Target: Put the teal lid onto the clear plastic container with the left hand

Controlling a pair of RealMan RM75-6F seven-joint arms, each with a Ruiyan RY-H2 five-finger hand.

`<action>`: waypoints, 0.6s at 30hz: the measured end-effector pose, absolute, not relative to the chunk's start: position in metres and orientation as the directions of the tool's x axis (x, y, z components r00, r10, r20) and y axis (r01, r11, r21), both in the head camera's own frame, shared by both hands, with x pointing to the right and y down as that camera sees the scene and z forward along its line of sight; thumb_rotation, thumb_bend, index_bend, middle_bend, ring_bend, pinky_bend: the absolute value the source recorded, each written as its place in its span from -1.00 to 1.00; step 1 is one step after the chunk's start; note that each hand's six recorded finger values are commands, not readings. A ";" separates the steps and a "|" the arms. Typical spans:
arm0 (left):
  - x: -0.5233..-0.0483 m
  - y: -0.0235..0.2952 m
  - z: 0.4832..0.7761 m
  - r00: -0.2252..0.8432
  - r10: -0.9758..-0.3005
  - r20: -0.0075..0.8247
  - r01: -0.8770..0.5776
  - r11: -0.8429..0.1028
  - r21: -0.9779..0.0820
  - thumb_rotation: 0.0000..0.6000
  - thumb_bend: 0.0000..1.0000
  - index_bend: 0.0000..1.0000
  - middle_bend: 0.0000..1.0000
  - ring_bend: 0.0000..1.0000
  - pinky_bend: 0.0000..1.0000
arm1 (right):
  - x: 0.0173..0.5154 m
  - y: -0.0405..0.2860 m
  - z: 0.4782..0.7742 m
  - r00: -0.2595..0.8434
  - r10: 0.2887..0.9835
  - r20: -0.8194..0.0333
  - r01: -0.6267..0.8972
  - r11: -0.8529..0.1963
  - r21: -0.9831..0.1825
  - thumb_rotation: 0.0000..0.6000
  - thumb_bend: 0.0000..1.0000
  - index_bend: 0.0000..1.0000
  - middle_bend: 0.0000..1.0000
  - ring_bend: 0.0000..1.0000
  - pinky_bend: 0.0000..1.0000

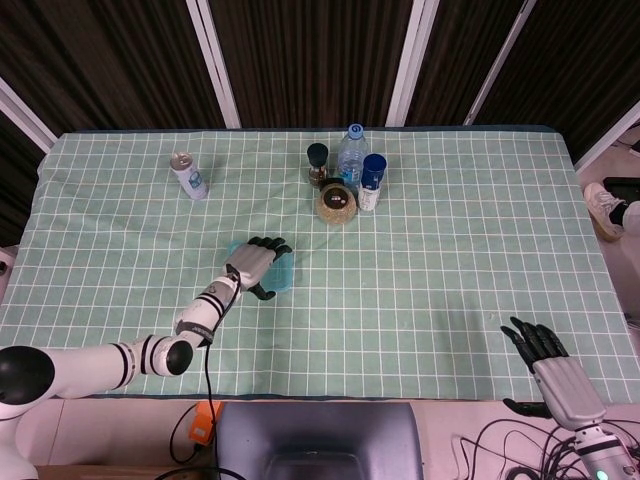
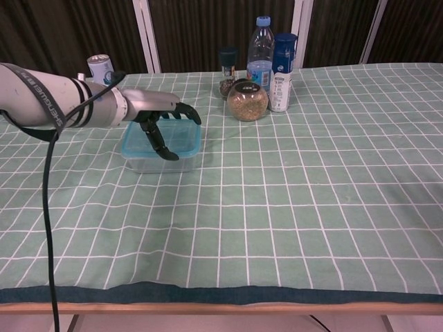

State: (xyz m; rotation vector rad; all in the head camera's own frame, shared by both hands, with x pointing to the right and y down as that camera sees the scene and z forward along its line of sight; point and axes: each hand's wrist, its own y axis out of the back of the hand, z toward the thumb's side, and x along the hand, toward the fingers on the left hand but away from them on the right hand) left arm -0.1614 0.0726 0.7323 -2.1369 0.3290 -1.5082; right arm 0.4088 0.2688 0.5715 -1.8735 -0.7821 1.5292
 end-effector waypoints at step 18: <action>-0.167 0.071 0.732 0.351 -0.455 0.818 0.046 -0.864 -0.501 1.00 -0.50 -1.00 -1.00 -1.00 -0.87 | 0.409 0.268 0.571 0.166 0.756 -0.633 0.076 -0.650 -0.756 1.00 -0.62 -1.00 -1.00 -1.00 -1.00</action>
